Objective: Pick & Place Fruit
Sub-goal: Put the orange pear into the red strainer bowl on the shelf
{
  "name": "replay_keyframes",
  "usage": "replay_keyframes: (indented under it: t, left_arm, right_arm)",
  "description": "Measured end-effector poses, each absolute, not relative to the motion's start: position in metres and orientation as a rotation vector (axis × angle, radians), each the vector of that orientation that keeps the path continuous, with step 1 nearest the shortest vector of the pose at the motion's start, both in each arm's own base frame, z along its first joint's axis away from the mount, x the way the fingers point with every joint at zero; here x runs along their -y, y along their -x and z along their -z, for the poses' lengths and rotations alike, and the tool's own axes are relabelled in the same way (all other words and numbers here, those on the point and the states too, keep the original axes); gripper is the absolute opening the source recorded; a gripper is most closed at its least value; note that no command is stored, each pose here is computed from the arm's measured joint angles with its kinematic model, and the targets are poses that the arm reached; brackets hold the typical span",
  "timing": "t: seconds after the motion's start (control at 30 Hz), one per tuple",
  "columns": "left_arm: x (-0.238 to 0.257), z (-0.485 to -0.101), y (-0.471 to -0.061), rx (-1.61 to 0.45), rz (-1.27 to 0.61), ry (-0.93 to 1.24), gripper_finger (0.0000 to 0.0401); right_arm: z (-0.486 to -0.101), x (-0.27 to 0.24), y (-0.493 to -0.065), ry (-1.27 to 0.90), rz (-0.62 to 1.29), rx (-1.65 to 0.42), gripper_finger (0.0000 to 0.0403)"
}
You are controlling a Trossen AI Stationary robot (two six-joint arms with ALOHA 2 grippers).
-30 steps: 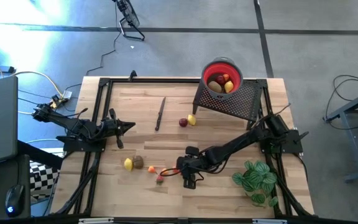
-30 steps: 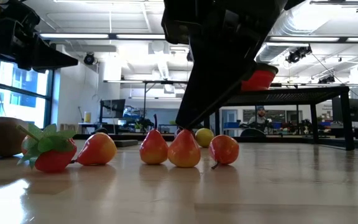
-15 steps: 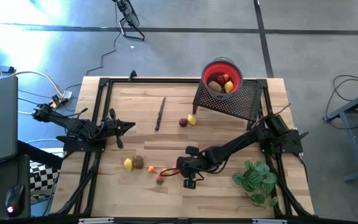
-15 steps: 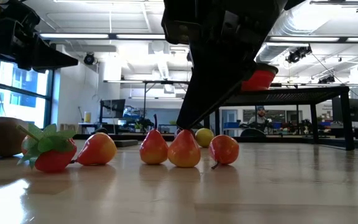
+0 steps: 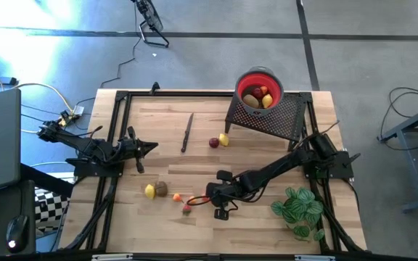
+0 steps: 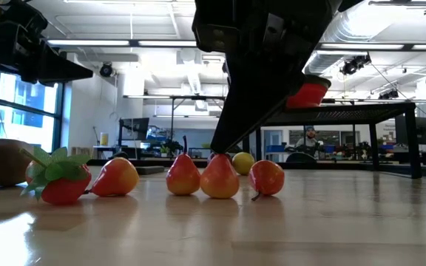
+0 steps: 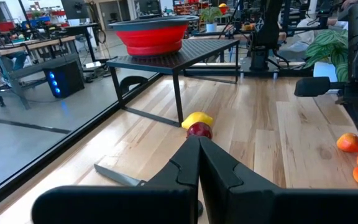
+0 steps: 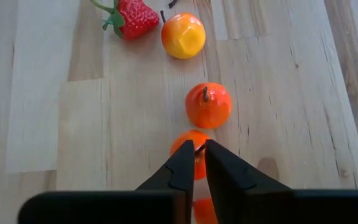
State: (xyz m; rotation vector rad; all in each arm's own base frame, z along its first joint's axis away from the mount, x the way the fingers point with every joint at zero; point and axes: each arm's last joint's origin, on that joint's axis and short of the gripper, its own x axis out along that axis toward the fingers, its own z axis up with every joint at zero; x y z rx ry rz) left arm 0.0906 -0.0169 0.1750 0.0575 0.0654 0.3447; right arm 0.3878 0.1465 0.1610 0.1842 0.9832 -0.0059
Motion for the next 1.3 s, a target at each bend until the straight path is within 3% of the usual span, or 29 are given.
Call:
replay_keyframes:
  t: [0.2, 1.3]
  left_arm:
    - [0.0169, -0.175, -0.0906, -0.065, -0.345, -0.057, 0.0]
    - [0.0169, -0.175, -0.0906, -0.065, -0.345, -0.057, 0.0]
  right_arm:
    - [-0.161, -0.1467, -0.3877, -0.184, 0.005, -0.983, 0.0006]
    - [-0.1628, -0.1473, -0.3872, -0.221, -0.012, -0.991, 0.0003]
